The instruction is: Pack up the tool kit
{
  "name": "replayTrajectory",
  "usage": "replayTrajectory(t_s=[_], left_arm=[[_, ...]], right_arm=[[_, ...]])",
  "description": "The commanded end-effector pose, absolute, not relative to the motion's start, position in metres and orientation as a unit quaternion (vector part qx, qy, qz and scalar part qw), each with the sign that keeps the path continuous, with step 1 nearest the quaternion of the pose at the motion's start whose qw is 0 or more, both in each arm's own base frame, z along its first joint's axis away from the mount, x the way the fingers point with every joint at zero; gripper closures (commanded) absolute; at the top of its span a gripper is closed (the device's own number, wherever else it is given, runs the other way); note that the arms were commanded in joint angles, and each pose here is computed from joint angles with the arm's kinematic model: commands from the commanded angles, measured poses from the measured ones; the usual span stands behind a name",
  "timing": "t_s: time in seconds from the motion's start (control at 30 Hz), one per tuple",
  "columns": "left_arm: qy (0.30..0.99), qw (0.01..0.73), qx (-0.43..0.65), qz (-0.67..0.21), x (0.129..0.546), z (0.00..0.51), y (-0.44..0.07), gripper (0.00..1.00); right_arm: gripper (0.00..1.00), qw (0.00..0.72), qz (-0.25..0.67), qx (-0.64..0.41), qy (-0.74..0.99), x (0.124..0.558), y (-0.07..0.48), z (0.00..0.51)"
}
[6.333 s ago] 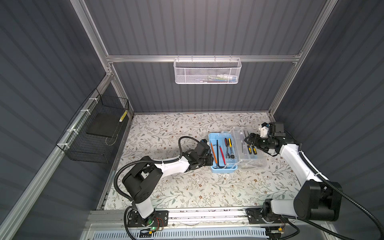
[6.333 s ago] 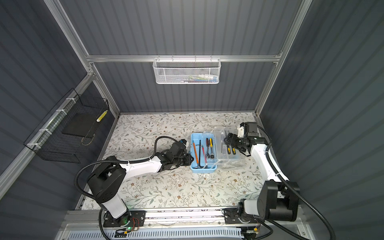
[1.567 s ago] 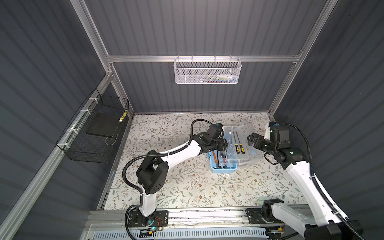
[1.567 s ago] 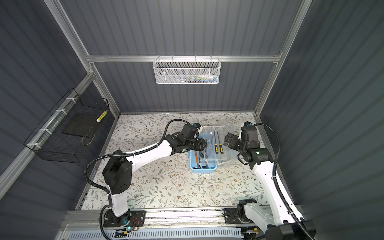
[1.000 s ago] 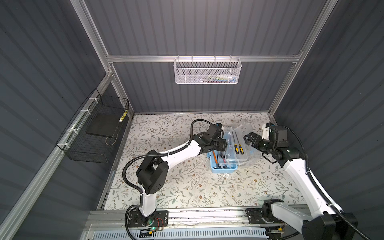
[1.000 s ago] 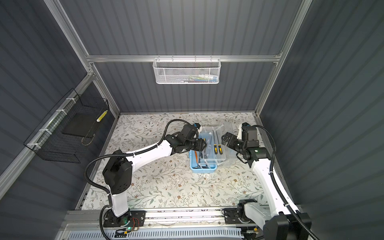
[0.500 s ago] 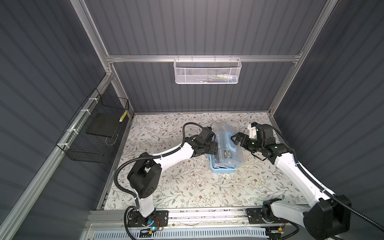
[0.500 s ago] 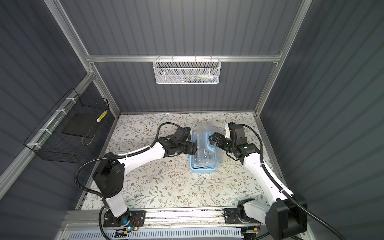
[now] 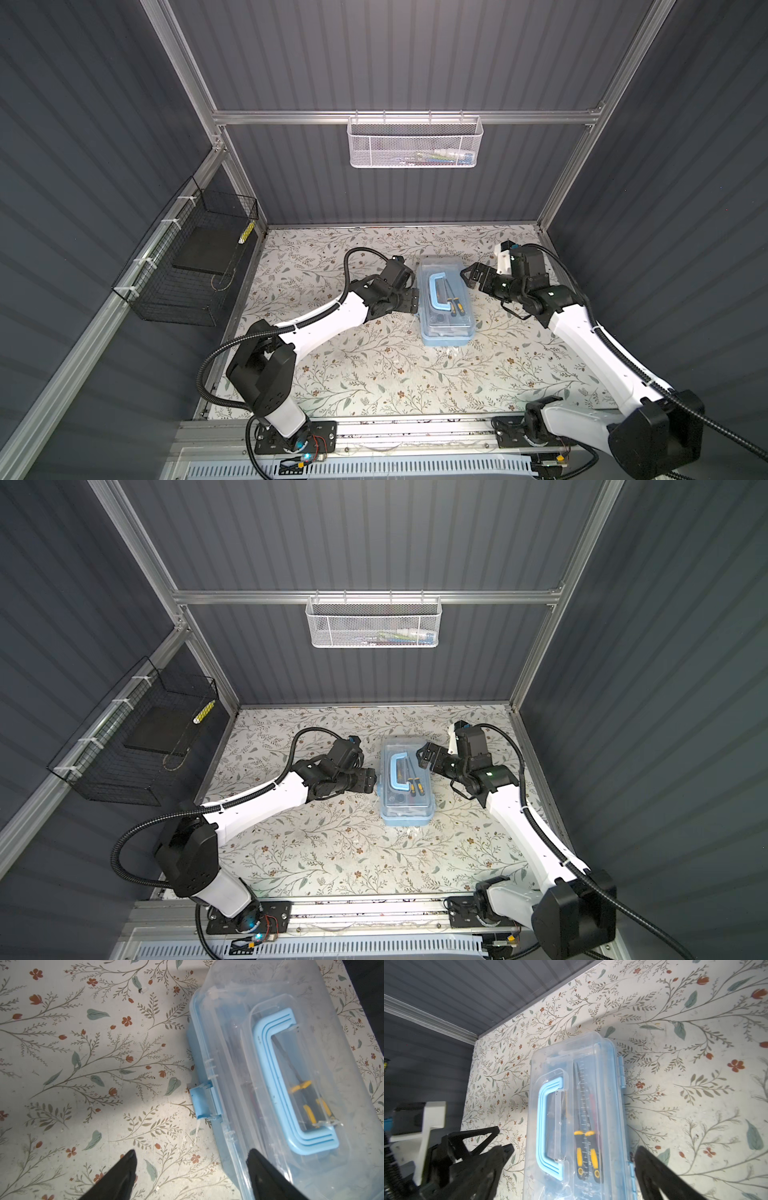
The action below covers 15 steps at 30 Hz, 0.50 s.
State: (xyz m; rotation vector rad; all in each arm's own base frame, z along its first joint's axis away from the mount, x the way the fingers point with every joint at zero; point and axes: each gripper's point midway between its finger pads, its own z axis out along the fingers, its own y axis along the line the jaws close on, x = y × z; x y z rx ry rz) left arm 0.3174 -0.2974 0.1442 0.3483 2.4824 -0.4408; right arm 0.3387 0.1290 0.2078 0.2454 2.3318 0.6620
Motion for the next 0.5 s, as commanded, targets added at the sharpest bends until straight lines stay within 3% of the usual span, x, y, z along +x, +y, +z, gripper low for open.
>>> replayTrajectory(t_s=[0.0, 0.17, 0.3, 0.47], left_arm=[[0.923, 0.295, 0.149, -0.197, 0.312, 0.149, -0.307, 0.15], [0.919, 0.275, 0.168, -0.227, 0.308, 0.139, -0.322, 0.19], [0.93, 0.244, 0.174, -0.215, 0.305, 0.115, -0.324, 0.27], [0.931, 0.228, 0.183, -0.22, 0.298, 0.101, -0.334, 0.29]], right_arm=[[0.01, 0.32, 0.231, 0.088, 0.915, 0.336, 0.126, 0.18], [0.05, 0.299, 0.241, 0.075, 0.92, 0.34, 0.134, 0.161], [0.09, 0.281, 0.235, 0.066, 0.928, 0.343, 0.137, 0.148], [0.09, 0.261, 0.234, 0.048, 0.936, 0.349, 0.144, 0.136]])
